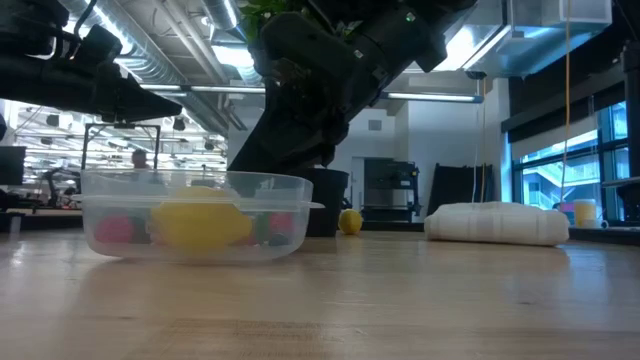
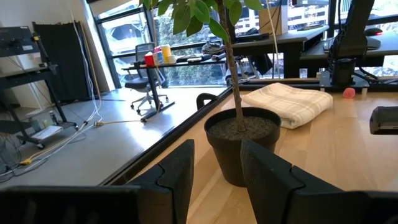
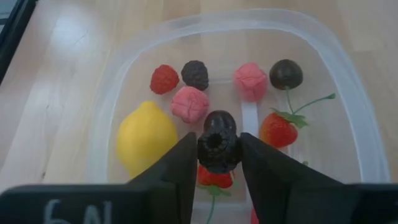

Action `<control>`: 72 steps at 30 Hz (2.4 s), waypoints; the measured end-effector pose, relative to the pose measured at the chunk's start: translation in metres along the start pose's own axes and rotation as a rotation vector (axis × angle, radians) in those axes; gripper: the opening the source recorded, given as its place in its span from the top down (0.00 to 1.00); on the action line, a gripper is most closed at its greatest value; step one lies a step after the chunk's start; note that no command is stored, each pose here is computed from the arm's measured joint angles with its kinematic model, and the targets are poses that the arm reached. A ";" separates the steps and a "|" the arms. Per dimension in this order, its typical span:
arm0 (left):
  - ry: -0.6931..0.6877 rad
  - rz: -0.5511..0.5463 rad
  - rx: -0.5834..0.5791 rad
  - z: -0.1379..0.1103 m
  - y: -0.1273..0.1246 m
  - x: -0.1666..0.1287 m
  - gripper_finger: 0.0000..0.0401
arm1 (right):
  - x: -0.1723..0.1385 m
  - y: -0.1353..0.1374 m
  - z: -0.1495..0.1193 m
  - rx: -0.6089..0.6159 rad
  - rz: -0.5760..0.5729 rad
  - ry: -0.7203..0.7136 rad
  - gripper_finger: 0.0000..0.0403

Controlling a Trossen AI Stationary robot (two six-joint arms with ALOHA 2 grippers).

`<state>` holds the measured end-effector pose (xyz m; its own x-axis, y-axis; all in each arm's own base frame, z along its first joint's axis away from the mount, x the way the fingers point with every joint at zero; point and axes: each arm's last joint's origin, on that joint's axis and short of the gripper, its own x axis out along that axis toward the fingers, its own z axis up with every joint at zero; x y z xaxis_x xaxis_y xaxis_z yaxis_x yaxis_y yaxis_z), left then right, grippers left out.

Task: Pick and placing Produce into tupperware
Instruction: Put the blackberry into the transparent bin, then put the red cherry into the transparent bin

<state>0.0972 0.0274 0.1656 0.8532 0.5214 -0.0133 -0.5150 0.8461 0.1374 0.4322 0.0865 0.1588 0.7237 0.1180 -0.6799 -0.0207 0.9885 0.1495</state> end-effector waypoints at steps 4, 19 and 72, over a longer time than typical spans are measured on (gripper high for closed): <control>0.000 0.000 0.000 0.000 0.000 0.000 0.69 | 0.000 0.000 0.000 0.001 -0.001 0.004 0.65; 0.000 0.000 0.001 0.000 0.000 0.000 0.69 | -0.014 0.001 0.005 -0.002 -0.001 0.018 0.53; -0.057 0.007 -0.039 0.006 0.001 0.000 0.69 | -0.172 0.222 -0.189 1.018 -0.599 0.733 0.53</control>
<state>0.0971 0.0274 0.1714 0.8522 0.5213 0.0439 -0.5230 0.8466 0.0987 0.1731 0.3036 0.1737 -0.0859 0.0405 -0.9955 0.8959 0.4404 -0.0594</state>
